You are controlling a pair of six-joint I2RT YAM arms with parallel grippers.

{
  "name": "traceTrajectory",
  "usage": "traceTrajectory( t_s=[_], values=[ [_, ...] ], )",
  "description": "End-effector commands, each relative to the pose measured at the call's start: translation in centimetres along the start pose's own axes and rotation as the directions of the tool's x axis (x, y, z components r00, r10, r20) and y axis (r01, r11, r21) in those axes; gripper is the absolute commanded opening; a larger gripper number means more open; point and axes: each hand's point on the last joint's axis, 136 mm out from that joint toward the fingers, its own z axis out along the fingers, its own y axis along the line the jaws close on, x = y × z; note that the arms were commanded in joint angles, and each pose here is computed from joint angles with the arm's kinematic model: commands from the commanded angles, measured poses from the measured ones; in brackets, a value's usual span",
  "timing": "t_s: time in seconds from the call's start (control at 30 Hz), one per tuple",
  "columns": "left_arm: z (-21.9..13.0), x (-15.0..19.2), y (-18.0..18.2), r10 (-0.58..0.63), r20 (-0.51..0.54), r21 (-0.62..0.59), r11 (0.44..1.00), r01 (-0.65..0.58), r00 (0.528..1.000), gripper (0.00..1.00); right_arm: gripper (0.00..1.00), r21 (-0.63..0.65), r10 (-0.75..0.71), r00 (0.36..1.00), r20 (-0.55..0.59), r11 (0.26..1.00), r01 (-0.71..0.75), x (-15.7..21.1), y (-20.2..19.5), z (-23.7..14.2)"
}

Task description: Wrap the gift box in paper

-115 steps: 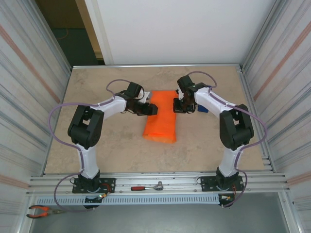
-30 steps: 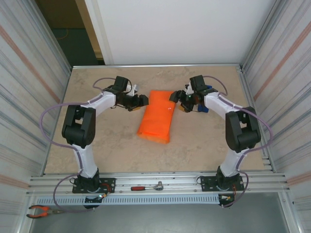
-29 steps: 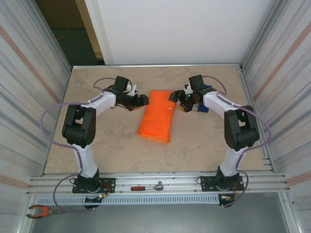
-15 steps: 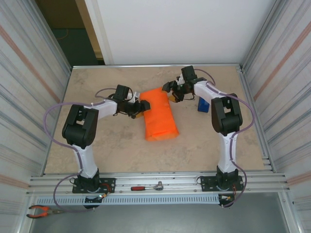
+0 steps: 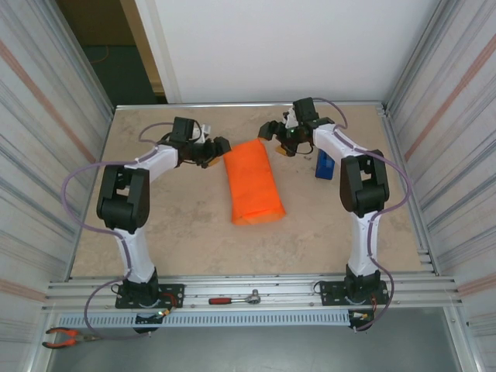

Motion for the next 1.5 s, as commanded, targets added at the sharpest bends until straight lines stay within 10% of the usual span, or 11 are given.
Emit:
traceTrajectory(
  t_s=[0.0,0.23,0.4,0.7,0.93,0.97,1.07,1.2,1.47],
  values=[
    [1.9,1.5,1.0,-0.045,-0.059,-0.042,0.998,0.042,0.997,0.74,0.91,-0.018,-0.027,0.998,-0.063,1.0,0.026,1.0,-0.3,2.6],
    [5.3,2.1,2.1,-0.08,-0.11,-0.064,0.995,0.073,0.991,0.61,0.84,-0.01,0.006,0.992,-0.129,1.0,-0.008,2.2,-2.1,6.3],
    [6.6,1.8,1.9,-0.074,-0.118,-0.063,0.996,0.067,0.99,0.24,0.53,-0.015,0.021,0.99,-0.142,1.0,-0.023,2.8,-2.8,6.5],
    [7.4,2.8,2.2,-0.077,-0.11,-0.093,0.993,0.067,0.991,0.06,0.01,-0.028,0.053,0.99,-0.129,0.998,-0.057,3.2,-3.8,5.4],
    [7.3,2.2,2.8,-0.074,-0.068,-0.141,0.988,0.064,0.995,0.0,0.0,-0.048,0.08,0.991,-0.11,0.995,-0.086,2.5,-3.8,5.1],
    [7.2,2.1,2.9,-0.074,-0.061,-0.144,0.987,0.065,0.995,0.0,0.02,-0.05,0.085,0.991,-0.107,0.995,-0.09,2.4,-3.8,5.1],
    [7.1,1.9,2.9,-0.071,-0.048,-0.141,0.988,0.064,0.996,0.01,0.57,-0.041,0.087,0.993,-0.076,0.995,-0.09,1.8,-3.7,4.3],
    [6.6,1.3,2.2,-0.029,-0.03,-0.105,0.994,0.026,0.999,0.57,0.94,-0.014,0.078,0.997,0.001,0.997,-0.078,0.7,-3.5,1.7],
    [1.6,-3.0,-0.1,0.009,0.105,0.032,0.999,-0.013,0.994,0.78,0.98,0.056,0.004,0.992,0.127,0.998,-0.011,1.3,-1.7,-4.6]
  ],
)
